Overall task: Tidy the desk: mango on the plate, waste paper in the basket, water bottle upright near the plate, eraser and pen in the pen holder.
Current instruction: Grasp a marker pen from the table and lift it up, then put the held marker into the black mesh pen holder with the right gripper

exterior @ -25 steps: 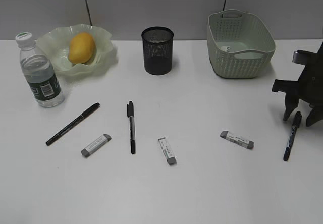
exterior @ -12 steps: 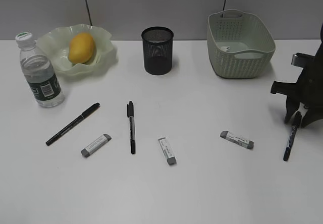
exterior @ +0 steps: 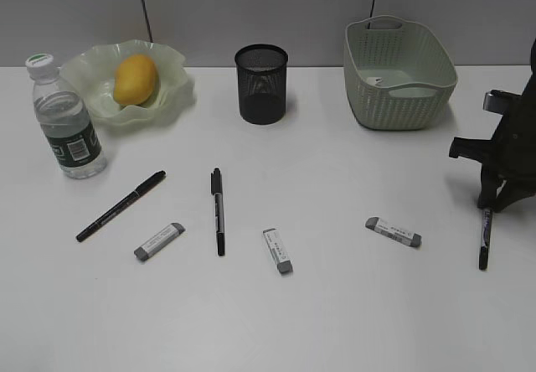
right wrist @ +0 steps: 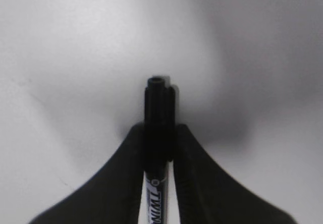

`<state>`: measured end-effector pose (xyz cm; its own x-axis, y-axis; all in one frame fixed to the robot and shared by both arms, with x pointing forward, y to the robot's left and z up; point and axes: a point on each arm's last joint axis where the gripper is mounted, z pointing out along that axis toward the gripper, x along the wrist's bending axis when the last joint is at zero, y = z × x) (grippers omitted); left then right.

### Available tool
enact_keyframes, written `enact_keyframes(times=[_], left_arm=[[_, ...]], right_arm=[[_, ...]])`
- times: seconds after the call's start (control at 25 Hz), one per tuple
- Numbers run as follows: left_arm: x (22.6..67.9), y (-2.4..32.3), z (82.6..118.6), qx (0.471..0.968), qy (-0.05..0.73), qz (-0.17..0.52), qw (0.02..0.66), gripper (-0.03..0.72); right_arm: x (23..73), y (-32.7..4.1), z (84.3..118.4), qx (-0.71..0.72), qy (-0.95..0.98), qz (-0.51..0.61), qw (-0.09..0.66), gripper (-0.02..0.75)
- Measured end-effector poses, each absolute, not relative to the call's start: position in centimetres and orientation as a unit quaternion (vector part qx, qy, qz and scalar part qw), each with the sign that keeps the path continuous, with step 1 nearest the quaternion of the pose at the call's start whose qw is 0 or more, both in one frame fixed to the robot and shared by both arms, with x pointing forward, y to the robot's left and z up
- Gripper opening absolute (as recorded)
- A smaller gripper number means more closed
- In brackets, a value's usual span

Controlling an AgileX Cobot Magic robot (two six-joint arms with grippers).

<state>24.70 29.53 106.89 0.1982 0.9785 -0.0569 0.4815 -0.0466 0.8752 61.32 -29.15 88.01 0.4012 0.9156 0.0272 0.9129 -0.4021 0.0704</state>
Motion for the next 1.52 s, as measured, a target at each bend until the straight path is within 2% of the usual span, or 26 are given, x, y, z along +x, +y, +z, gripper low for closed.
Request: enact_keyframes(times=[0.56, 0.68, 0.92, 1.04, 1.52], left_arm=[[24.7, 29.5, 106.9, 0.657, 0.556, 0.303, 0.410, 0.454], [24.7, 29.5, 106.9, 0.657, 0.556, 0.303, 0.410, 0.454], [24.7, 29.5, 106.9, 0.657, 0.556, 0.303, 0.410, 0.454], [24.7, 29.5, 106.9, 0.657, 0.556, 0.303, 0.410, 0.454], [24.7, 29.5, 106.9, 0.657, 0.556, 0.303, 0.410, 0.454]], right_arm=[[61.4, -29.2, 88.0, 0.827, 0.561, 0.031, 0.027, 0.143], [61.5, -29.1, 88.9, 0.819, 0.571, 0.044, 0.032, 0.143], [61.9, -28.4, 94.6, 0.792, 0.587, 0.147, 0.078, 0.142], [62.5, -26.8, 97.9, 0.762, 0.601, 0.216, 0.107, 0.142], [65.4, -14.4, 110.0, 0.556, 0.638, 0.477, 0.237, 0.142]])
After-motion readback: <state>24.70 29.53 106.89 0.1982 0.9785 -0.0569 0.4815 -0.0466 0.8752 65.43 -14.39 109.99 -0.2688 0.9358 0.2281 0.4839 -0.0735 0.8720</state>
